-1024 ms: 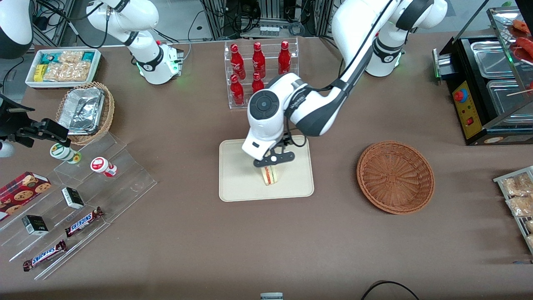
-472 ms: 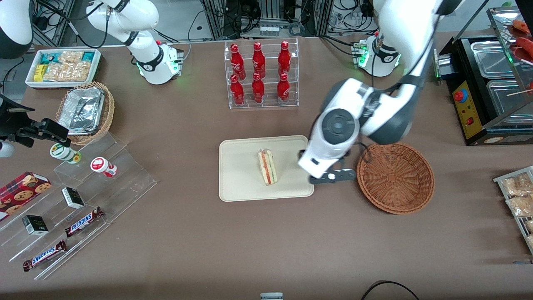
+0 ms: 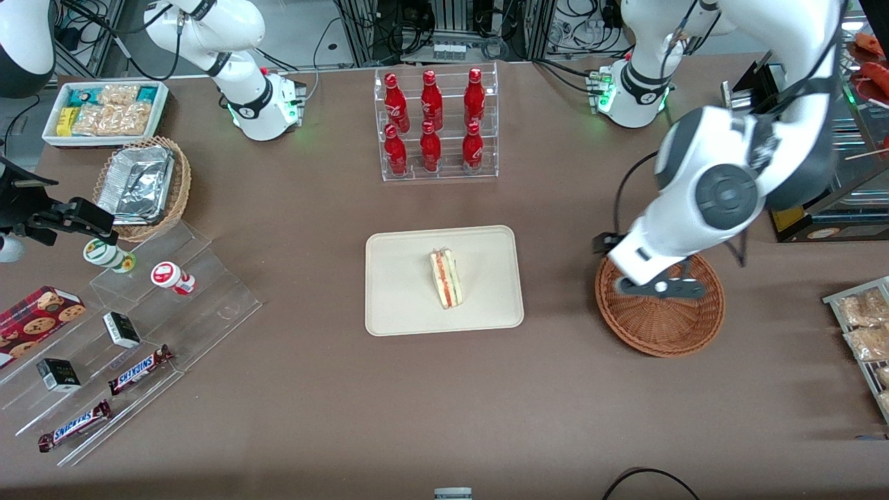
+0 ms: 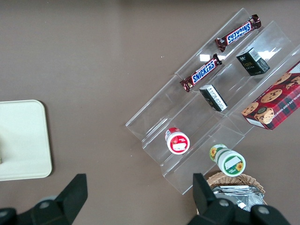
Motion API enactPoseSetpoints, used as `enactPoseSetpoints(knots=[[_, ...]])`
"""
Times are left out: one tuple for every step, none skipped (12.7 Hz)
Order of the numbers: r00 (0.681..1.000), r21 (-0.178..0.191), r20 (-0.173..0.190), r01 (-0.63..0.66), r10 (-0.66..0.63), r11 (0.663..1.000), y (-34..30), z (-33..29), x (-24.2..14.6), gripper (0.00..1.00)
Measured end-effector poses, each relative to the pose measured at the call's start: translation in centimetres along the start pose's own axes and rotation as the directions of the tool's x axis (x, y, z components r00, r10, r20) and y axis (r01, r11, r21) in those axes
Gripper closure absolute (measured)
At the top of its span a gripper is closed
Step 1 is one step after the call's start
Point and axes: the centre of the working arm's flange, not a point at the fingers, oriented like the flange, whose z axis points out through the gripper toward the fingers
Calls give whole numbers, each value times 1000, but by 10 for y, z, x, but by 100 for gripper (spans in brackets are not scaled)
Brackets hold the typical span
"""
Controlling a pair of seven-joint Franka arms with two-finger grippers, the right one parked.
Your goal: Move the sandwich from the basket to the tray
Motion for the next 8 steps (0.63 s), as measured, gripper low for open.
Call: enactPoseSetpoints(knots=[[1000, 0, -3, -21, 21, 1000, -19, -6, -10, 0], [999, 0, 1, -39, 39, 999, -37, -13, -20, 0], [999, 0, 7, -51, 51, 999, -56, -22, -31, 0], [998, -1, 12, -56, 56, 998, -72, -34, -42, 0], [999, -1, 12, -50, 50, 999, -85, -46, -53, 0], [999, -1, 6, -35, 35, 999, -97, -59, -64, 0], [1000, -1, 2, -20, 20, 1000, -107, -70, -75, 0], [1000, 0, -1, -10, 10, 1000, -114, -79, -84, 0]])
